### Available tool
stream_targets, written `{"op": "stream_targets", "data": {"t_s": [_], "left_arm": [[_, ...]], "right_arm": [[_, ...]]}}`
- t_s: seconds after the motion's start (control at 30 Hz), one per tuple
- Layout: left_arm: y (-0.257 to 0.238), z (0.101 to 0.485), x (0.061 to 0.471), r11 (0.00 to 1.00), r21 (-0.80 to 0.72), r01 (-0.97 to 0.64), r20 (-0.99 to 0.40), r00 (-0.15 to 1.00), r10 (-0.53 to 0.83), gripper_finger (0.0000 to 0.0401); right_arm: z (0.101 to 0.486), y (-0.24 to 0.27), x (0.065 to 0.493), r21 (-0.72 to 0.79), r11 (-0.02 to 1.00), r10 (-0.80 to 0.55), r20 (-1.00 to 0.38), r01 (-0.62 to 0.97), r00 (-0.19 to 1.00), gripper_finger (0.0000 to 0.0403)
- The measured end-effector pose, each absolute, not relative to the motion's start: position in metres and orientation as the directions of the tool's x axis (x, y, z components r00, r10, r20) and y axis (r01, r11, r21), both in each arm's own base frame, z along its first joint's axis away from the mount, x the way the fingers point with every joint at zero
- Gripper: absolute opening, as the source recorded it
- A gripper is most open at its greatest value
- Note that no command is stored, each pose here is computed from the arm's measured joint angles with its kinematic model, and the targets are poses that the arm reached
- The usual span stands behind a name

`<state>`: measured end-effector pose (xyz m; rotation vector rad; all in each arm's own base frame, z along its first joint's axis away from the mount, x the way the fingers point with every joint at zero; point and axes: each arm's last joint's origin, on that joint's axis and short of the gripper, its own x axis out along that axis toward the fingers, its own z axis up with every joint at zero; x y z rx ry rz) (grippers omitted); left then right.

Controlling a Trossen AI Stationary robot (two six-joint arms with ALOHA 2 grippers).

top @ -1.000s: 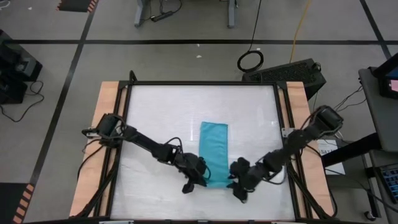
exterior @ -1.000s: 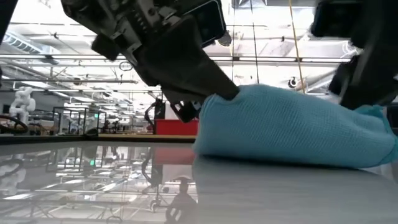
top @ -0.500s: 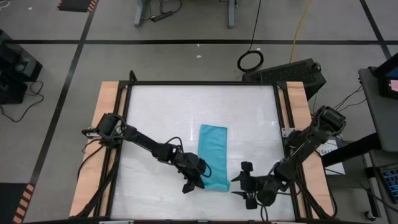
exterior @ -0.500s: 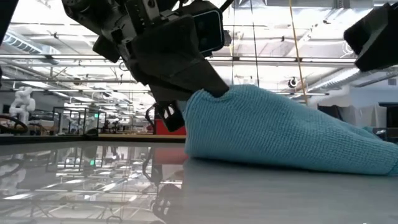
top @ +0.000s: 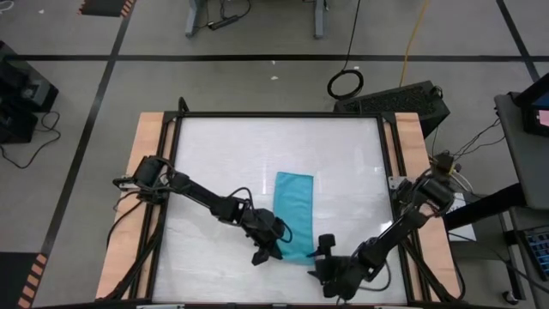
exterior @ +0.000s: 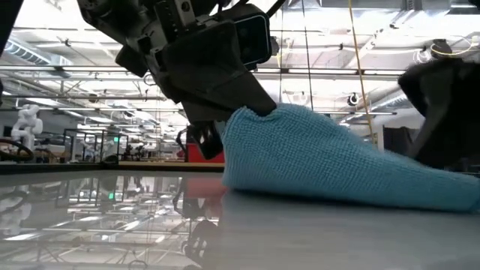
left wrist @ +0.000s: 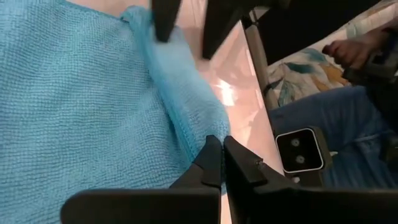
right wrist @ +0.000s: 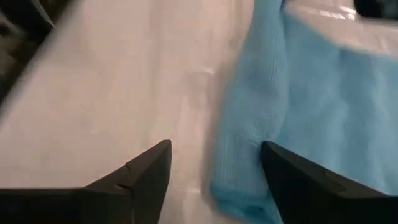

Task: Roll towel
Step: Roll the blue microfiber towel

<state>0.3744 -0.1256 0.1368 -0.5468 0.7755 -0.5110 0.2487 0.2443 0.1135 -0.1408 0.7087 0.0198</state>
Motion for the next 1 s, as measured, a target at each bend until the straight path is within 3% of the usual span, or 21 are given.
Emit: {"op": "stream_targets", "data": {"t_s": [0.17,0.4,0.63,0.87,1.0], "left_arm": [[-0.127,0.137,0.374,0.719,-0.648,0.253,-0.493,0.58,-0.648,0.0002],[-0.128,0.137,0.372,0.688,-0.67,0.278,-0.485,0.537,-0.69,0.0001],[-0.129,0.138,0.372,0.672,-0.677,0.301,-0.474,0.52,-0.711,0.0001],[-0.128,0.133,0.367,0.665,-0.689,0.288,-0.488,0.493,-0.72,0.0002],[-0.125,0.124,0.36,0.687,-0.69,0.227,-0.55,0.453,-0.702,0.0014]], "right_arm": [[0.104,0.251,0.255,-0.176,0.983,-0.152,-0.677,0.042,0.72,0.0201],[0.104,0.251,0.258,-0.219,0.975,-0.183,-0.671,0.044,0.719,0.0154],[0.1,0.243,0.261,-0.163,0.985,-0.161,-0.706,0.063,0.69,0.0114],[0.098,0.236,0.266,-0.07,0.993,-0.113,-0.753,0.092,0.648,0.0014],[0.104,0.237,0.266,-0.003,0.996,-0.057,-0.77,0.087,0.636,0.0011]]}}
